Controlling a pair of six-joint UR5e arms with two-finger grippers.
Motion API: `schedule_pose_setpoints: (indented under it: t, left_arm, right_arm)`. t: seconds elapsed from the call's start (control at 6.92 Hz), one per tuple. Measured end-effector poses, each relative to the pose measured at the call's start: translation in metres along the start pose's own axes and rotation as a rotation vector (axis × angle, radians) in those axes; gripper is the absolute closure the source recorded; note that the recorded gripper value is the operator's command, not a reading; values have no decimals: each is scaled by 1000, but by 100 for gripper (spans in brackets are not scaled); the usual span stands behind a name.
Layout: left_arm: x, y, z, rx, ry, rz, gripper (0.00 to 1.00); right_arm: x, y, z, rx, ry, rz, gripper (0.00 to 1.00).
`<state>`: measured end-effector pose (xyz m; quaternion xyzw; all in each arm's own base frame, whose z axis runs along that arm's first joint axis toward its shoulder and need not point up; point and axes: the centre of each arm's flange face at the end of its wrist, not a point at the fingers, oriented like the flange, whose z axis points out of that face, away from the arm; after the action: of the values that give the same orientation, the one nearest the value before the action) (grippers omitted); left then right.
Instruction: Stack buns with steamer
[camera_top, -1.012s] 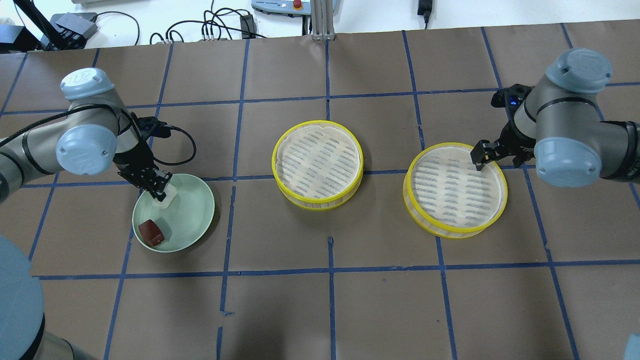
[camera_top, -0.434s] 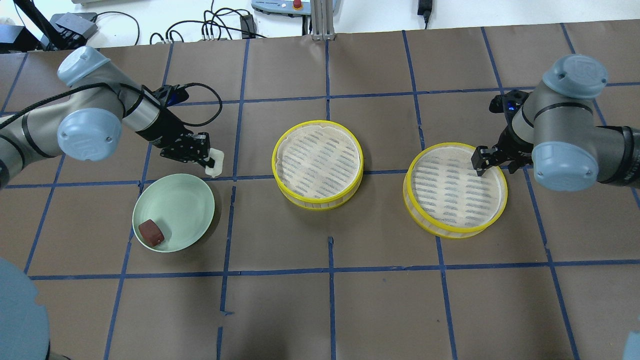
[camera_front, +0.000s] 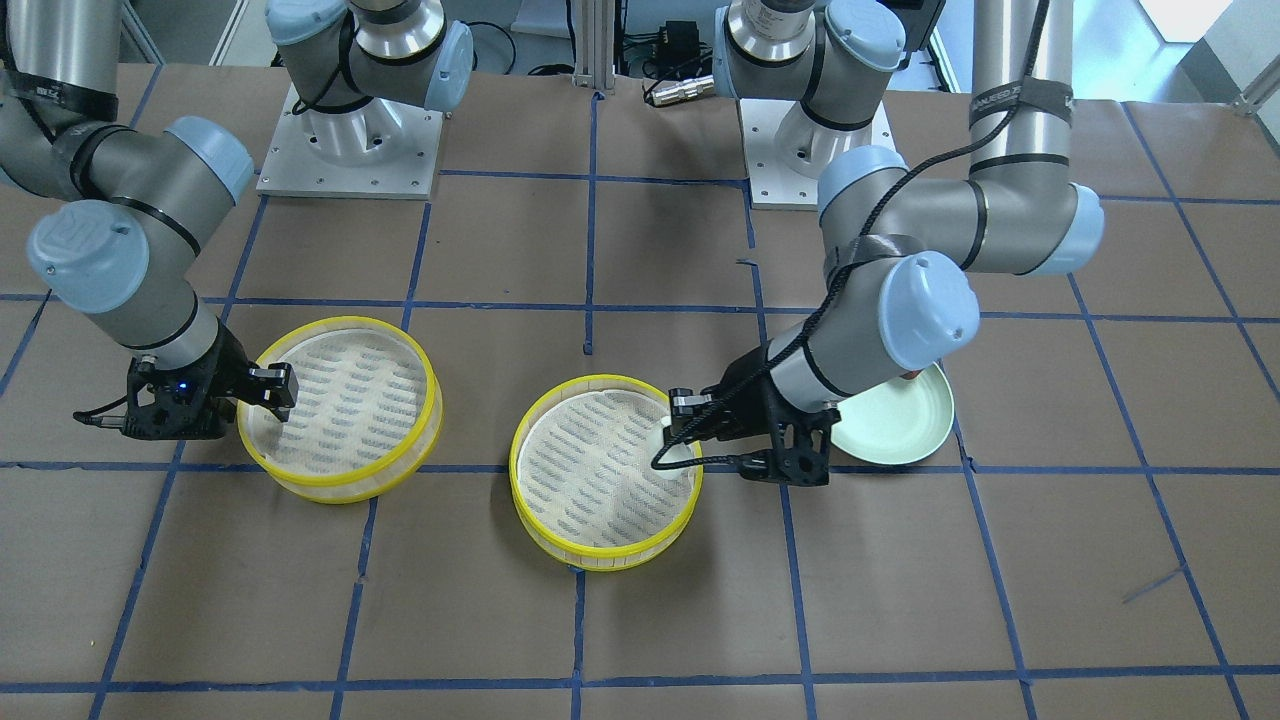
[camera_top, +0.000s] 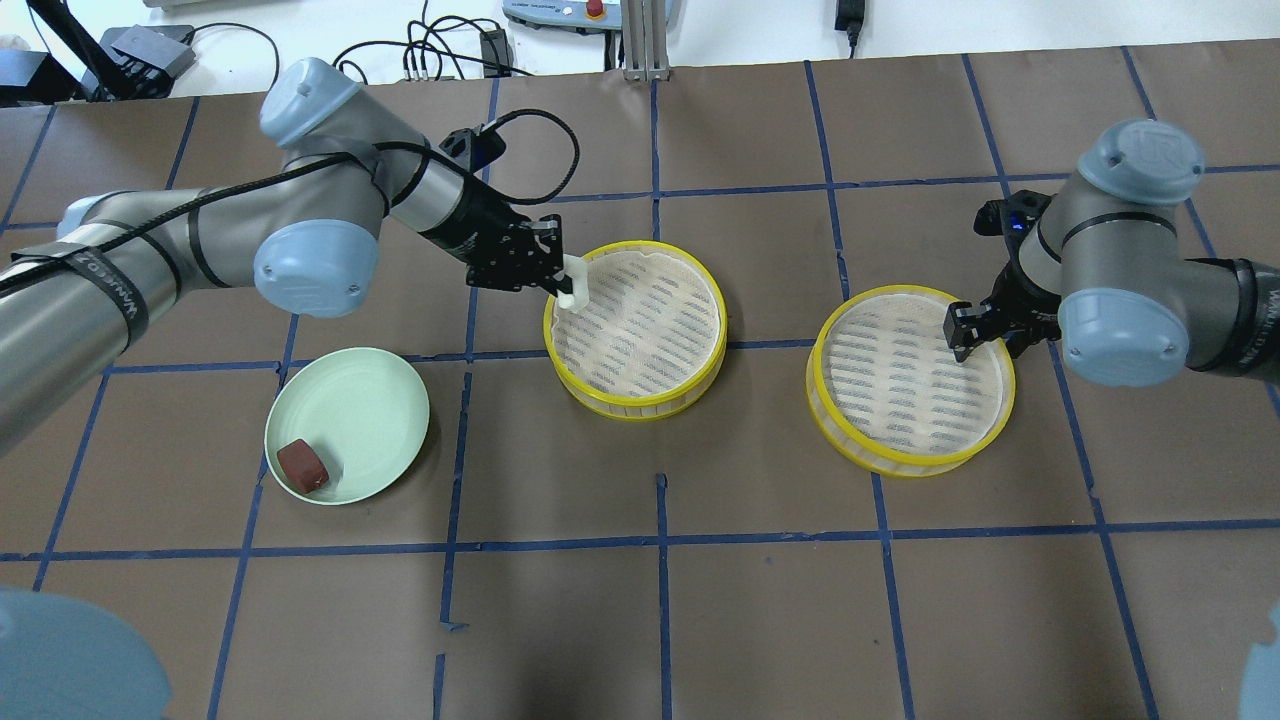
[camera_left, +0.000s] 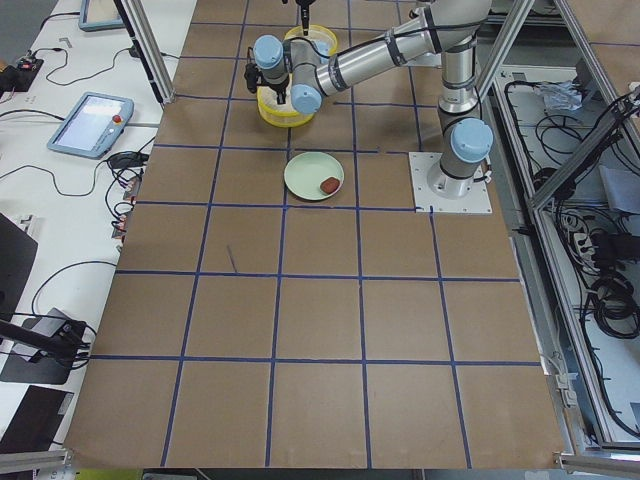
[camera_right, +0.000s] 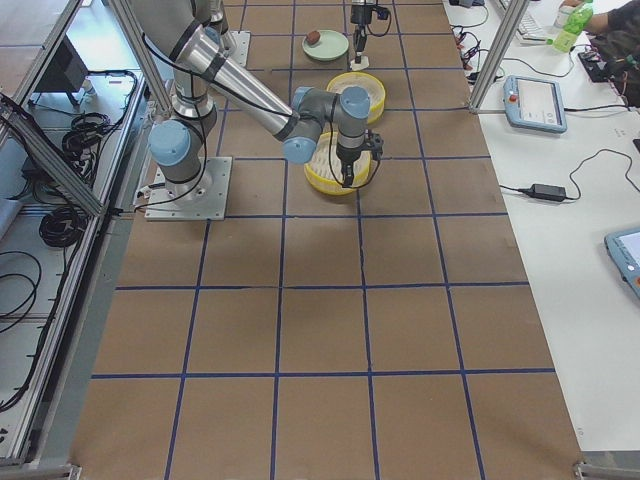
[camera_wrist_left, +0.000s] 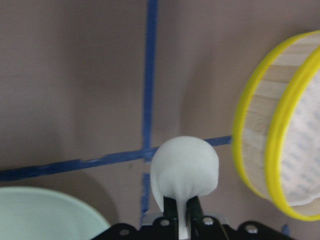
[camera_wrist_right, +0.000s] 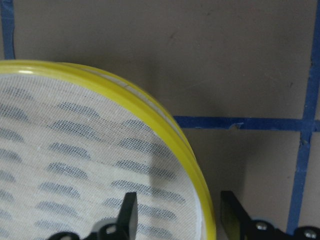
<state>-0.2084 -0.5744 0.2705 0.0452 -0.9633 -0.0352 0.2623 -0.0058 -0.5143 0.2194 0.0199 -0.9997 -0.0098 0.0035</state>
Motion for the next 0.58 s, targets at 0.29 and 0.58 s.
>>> schedule_pose_setpoints:
  t: [0.29, 0.58]
  left_arm:
    - [16, 7, 18, -18, -5, -20, 0]
    - [21, 11, 13, -9, -5, -17, 0]
  right_arm:
    - [1, -1, 0, -3, 7, 2, 93]
    - [2, -3, -3, 0, 11, 12, 95]
